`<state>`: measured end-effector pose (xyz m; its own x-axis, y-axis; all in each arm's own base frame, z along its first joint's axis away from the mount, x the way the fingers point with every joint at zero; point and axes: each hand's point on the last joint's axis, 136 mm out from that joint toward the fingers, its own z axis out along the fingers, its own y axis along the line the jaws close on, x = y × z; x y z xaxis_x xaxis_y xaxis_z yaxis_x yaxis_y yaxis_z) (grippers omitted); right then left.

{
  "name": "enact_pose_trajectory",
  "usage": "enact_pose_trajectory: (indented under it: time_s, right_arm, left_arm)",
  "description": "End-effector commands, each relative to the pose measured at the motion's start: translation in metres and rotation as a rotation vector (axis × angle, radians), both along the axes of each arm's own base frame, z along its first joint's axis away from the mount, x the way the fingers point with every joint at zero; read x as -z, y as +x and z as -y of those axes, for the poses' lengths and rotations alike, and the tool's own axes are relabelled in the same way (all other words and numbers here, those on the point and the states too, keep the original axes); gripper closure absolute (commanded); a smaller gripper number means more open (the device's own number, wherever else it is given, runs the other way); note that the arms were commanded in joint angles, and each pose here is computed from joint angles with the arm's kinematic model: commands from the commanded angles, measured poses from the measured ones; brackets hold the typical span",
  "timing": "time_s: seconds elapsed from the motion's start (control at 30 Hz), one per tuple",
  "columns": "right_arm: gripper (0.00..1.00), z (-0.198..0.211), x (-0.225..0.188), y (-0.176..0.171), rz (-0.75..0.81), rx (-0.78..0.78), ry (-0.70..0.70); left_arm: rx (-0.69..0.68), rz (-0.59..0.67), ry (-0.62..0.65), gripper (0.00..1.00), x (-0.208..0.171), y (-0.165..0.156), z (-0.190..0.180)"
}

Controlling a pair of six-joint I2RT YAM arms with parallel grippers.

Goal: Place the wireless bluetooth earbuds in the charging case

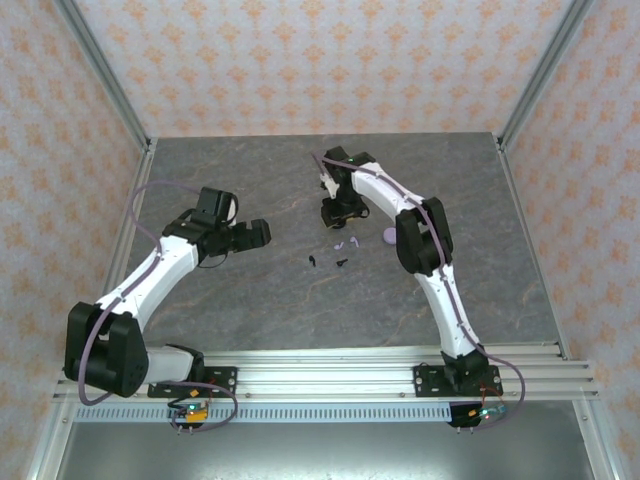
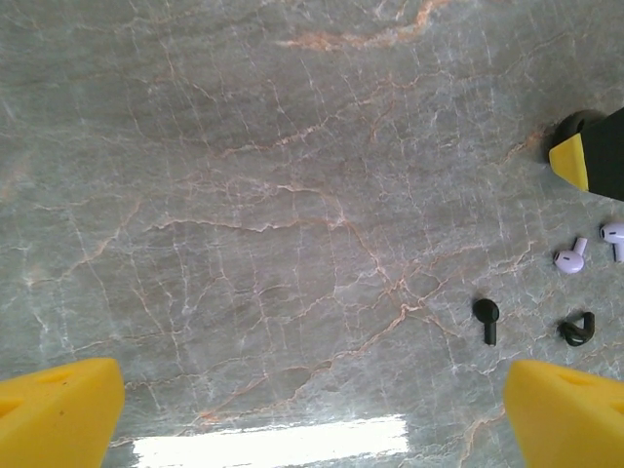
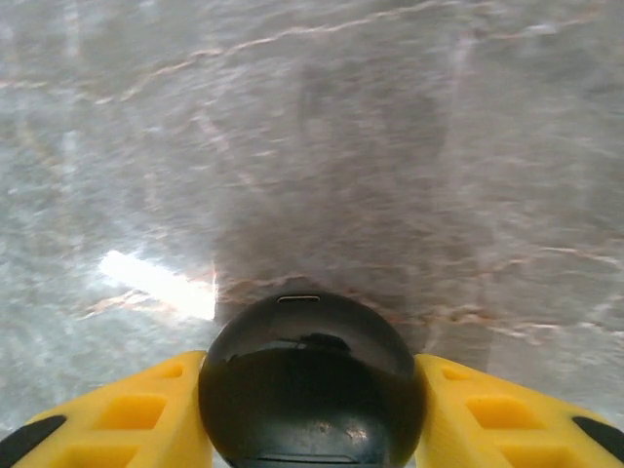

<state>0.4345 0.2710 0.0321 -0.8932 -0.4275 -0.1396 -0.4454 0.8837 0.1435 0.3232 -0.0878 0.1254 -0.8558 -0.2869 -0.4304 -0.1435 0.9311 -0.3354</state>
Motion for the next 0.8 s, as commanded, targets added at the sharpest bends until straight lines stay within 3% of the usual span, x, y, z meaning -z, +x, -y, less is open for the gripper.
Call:
enact_pose_trajectory:
  time_s: [0.0,0.13,0.33,0.6,0.77]
  right_arm:
    - [0.48,0.008,0.007,0.0,-0.018,-0.023,-0.05]
    - [0.38,0.008,0.002,0.004,-0.004,0.0,-0.048]
    - [0.32,0.003,-0.03,0.009,0.053,0.064,0.034]
    - [0.33,0.023,-0.058,0.012,0.068,0.234,0.197]
    - [0.47,0.048,-0.042,0.006,0.01,0.325,0.175]
  left_arm:
    - [0.02,0.003,-0.041,0.0,0.0,0.005,0.013]
    - [0.041,-0.005,-0.065,0.0,0.004,0.015,0.023]
    - [0.064,-0.021,-0.068,0.01,0.006,0.045,0.039]
    - [0.135,-0.064,-0.068,0.26,0.014,0.094,0.082]
    - [0.172,-0.106,-0.071,0.4,0.034,0.119,0.111]
